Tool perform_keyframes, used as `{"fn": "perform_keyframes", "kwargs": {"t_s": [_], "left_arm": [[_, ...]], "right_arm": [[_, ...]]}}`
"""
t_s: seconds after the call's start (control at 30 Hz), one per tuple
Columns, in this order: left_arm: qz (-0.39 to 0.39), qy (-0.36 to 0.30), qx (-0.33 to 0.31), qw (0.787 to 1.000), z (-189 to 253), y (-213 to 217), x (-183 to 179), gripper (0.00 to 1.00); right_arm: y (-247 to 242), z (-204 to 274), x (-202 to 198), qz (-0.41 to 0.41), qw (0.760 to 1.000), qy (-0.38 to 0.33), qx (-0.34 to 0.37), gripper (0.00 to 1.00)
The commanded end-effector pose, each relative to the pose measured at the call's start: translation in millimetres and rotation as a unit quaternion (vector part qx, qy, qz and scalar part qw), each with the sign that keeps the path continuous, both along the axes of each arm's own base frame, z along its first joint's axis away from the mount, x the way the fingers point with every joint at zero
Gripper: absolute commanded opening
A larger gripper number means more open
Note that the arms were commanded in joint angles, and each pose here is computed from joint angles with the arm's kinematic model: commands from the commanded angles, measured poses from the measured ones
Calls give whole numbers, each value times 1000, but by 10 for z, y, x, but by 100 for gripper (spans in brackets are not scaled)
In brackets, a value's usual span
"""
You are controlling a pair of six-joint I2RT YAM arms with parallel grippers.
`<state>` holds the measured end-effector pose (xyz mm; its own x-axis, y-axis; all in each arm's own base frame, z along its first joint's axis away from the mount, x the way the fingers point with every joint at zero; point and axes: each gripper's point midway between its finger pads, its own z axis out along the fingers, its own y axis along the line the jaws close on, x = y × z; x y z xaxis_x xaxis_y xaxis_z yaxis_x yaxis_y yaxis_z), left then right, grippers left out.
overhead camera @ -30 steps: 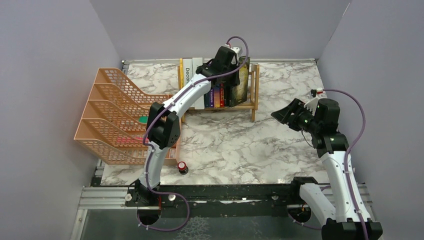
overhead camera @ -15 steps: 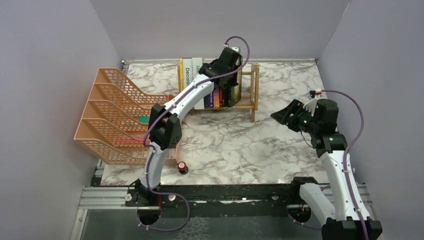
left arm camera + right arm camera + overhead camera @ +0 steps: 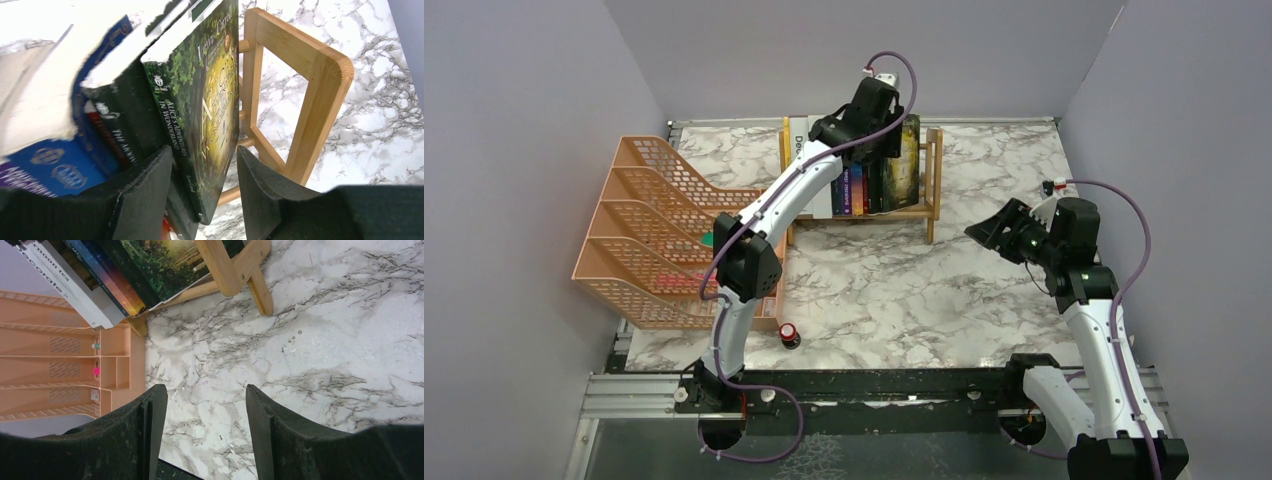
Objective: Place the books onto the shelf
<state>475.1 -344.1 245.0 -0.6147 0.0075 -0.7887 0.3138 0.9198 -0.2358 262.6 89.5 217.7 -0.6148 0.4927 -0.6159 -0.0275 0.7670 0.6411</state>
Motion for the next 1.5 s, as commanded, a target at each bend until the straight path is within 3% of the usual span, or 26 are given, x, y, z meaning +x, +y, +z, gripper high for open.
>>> {"fn": "perform_keyframes", "kwargs": {"t_s": [0.0, 0.17, 0.33, 0.4, 0.43, 0.63, 0.73, 0.9, 1.13, 1.47], "left_arm": [[50, -53, 18, 997, 544, 481, 15, 53], [55, -64, 20, 996, 731, 651, -170, 60], [70, -49, 38, 996, 658, 931, -486, 83], [82, -41, 50, 995, 575, 1086, -635, 97], [87, -38, 53, 994, 557, 1162, -718, 99], [96, -57, 41, 993, 610, 1563, -1262, 99], [105, -76, 23, 991, 691, 1751, -1510, 99], [150, -116, 8, 982, 963, 2198, -1913, 99], [187, -194, -24, 963, 1507, 2695, -2377, 99], [235, -237, -38, 942, 1833, 3087, -2666, 99]], "right_arm": [[4, 67, 44, 1, 1000, -15, 0, 63], [-51, 111, 49, -6, 1000, -17, -18, 63], [-135, 167, 20, -14, 998, -21, -49, 67], [-167, 208, -6, -20, 998, -24, -58, 74], [-181, 231, -22, -22, 998, -26, -61, 75], [-283, 428, -142, -47, 995, -39, -82, 86], [-386, 540, -217, -74, 992, -42, -98, 99], [-627, 884, -375, -134, 980, -61, -135, 100], [-894, 1642, -673, -214, 952, -154, -156, 100], [-933, 2037, -886, -240, 938, -208, -136, 100]]}}
